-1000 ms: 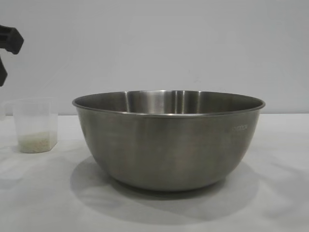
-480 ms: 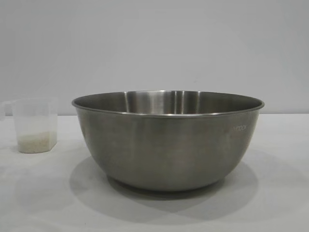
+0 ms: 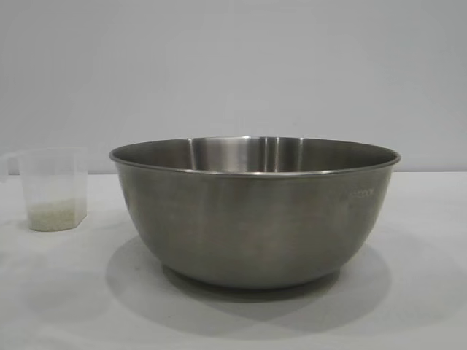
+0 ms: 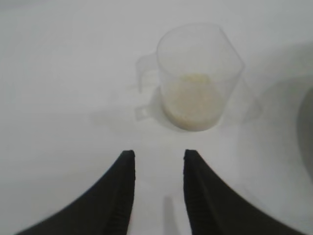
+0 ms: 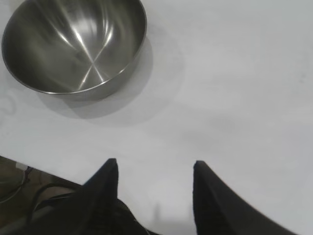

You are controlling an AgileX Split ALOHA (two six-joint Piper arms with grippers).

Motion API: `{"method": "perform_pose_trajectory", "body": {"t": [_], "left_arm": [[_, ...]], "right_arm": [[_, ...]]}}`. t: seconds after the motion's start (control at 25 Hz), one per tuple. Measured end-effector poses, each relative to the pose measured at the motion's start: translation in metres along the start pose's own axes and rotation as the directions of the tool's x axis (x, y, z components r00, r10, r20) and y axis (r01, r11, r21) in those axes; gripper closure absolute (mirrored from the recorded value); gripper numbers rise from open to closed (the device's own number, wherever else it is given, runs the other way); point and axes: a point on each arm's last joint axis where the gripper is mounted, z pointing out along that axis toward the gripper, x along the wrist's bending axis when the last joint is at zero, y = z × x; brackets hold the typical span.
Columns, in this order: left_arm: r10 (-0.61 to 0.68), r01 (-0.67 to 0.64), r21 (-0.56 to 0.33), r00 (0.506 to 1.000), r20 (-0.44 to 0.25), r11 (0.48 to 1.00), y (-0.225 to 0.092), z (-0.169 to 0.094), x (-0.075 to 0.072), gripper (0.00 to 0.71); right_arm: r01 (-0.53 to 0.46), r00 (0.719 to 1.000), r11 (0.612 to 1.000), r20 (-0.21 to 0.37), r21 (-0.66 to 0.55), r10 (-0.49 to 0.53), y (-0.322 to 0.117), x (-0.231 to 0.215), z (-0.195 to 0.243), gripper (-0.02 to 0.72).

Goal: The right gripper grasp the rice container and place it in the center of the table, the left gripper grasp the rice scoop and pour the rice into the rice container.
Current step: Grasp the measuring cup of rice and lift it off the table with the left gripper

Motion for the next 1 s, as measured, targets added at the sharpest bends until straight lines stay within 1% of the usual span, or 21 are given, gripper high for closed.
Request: {"method": "perform_pose_trajectory", "body": {"t": [0.04,0.12,0.2,0.28,0.4,0.44,0.6,0.72,1.0], "left_arm": [[0.007,-0.007,0.012,1.000,0.001,1.000,-0.005,0.002,0.000,0.485],[0.020,-0.020,0.009,1.000,-0.010,1.000,-0.011,0.004,0.002,0.485],[0.032,-0.032,-0.015,0.999,-0.022,0.999,-0.013,0.007,0.002,0.485],[0.052,-0.053,-0.030,0.998,-0.029,0.998,-0.016,0.010,0.003,0.485],[0.077,-0.081,-0.084,0.996,-0.052,0.993,-0.017,0.015,0.003,0.485],[0.087,-0.092,-0.084,0.994,-0.058,0.992,-0.019,0.017,0.004,0.485],[0.097,-0.099,-0.019,0.992,-0.085,0.995,-0.033,0.029,0.004,0.485],[0.099,-0.099,0.005,0.990,-0.099,0.995,-0.038,0.041,0.001,0.485],[0.030,-0.039,-0.057,0.987,-0.158,0.998,-0.024,0.064,-0.004,0.485]], "right_arm": [[0.005,1.000,1.000,0.007,-0.005,-0.005,-0.005,0.000,-0.001,0.405],[0.010,1.000,1.000,0.013,-0.006,-0.010,-0.016,0.000,-0.001,0.405],[0.010,1.000,1.000,0.014,-0.005,-0.010,-0.028,0.000,0.002,0.405],[0.014,1.000,0.999,0.017,-0.050,-0.013,-0.033,0.000,-0.001,0.405],[0.018,1.000,0.996,0.020,-0.092,-0.017,-0.038,0.001,-0.004,0.405],[0.019,1.000,0.995,0.020,-0.096,-0.017,-0.038,0.001,-0.004,0.405],[0.017,1.000,0.992,0.023,-0.127,-0.014,-0.036,0.000,0.001,0.405],[0.016,1.000,0.991,0.027,-0.135,-0.012,-0.036,-0.001,0.004,0.405],[0.014,1.000,0.990,0.027,-0.139,-0.011,-0.035,-0.001,0.004,0.405]]}}
